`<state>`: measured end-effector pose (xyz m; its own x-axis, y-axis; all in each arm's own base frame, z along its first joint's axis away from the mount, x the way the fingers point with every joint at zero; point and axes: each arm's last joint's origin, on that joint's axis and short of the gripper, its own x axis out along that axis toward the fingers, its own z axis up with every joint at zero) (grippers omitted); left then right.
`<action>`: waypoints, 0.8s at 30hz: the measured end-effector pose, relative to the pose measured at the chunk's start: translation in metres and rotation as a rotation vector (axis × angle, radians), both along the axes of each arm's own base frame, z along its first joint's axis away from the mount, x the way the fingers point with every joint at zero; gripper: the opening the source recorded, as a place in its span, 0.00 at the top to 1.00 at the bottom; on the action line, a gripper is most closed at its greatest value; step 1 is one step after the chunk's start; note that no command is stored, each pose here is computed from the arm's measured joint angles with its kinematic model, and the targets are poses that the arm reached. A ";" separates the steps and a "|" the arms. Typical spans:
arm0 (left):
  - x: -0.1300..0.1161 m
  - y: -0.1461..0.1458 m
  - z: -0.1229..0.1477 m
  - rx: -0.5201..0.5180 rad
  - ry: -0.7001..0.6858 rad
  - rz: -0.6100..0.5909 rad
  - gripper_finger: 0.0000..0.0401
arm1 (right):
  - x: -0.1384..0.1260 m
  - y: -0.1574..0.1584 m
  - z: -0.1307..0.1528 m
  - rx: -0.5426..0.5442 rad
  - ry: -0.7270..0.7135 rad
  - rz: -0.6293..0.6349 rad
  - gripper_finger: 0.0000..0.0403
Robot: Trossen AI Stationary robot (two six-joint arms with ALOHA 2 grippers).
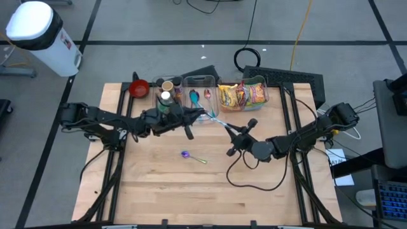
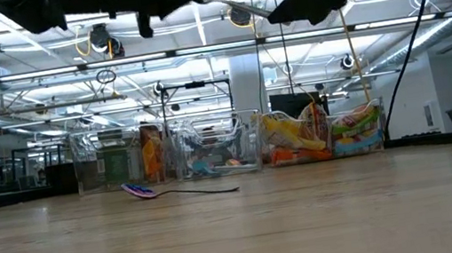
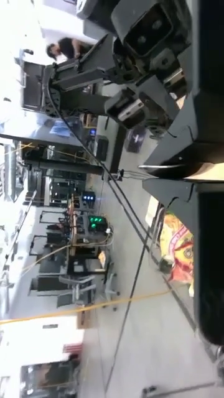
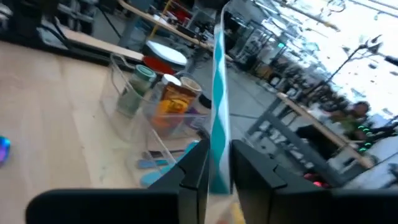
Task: Pick & Place Food Item
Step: Put the white and blue spoon into the middle transparent bin
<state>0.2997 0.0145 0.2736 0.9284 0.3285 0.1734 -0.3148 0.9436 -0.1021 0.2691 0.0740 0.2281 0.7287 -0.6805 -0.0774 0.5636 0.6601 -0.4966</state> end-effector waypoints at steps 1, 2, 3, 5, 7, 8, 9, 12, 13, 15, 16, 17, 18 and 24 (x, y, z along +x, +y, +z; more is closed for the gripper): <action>-0.002 0.000 0.002 0.022 0.005 0.016 0.96 | 0.001 0.000 -0.001 0.019 -0.009 0.015 0.85; -0.002 0.001 0.006 0.051 0.016 0.037 0.97 | 0.001 -0.001 -0.001 0.039 -0.018 0.034 0.83; -0.003 0.002 0.012 0.082 0.030 0.051 0.98 | 0.002 -0.001 -0.001 0.065 -0.033 0.059 0.81; -0.003 0.004 0.022 0.135 0.098 0.084 0.98 | 0.004 -0.003 -0.002 0.114 -0.055 0.103 0.75; 0.000 0.007 0.036 0.174 0.163 0.116 0.97 | 0.005 -0.006 -0.003 0.159 -0.073 0.122 0.70; 0.001 0.009 0.042 0.188 0.205 0.135 0.97 | 0.006 -0.008 -0.004 0.180 -0.075 0.130 0.67; 0.002 0.011 0.049 0.211 0.253 0.176 0.98 | 0.006 -0.010 -0.006 0.202 -0.070 0.141 0.64; 0.003 0.020 0.074 0.273 0.338 0.254 0.98 | 0.008 -0.014 -0.012 0.263 -0.042 0.184 0.57; 0.002 0.023 0.080 0.291 0.373 0.275 0.98 | 0.008 -0.015 -0.013 0.288 -0.042 0.197 0.55; 0.001 0.028 0.086 0.301 0.432 0.322 0.98 | 0.009 -0.019 -0.015 0.334 -0.033 0.219 0.52; 0.001 0.031 0.087 0.300 0.458 0.335 0.98 | 0.010 -0.021 -0.017 0.355 -0.022 0.234 0.51; 0.000 0.035 0.089 0.298 0.475 0.343 0.98 | 0.010 -0.022 -0.018 0.371 -0.013 0.249 0.50; -0.001 0.040 0.090 0.300 0.488 0.342 0.98 | 0.010 -0.023 -0.019 0.385 -0.006 0.262 0.49; -0.001 0.066 0.069 0.249 0.668 0.283 0.97 | 0.012 -0.030 -0.021 0.413 0.016 0.285 0.47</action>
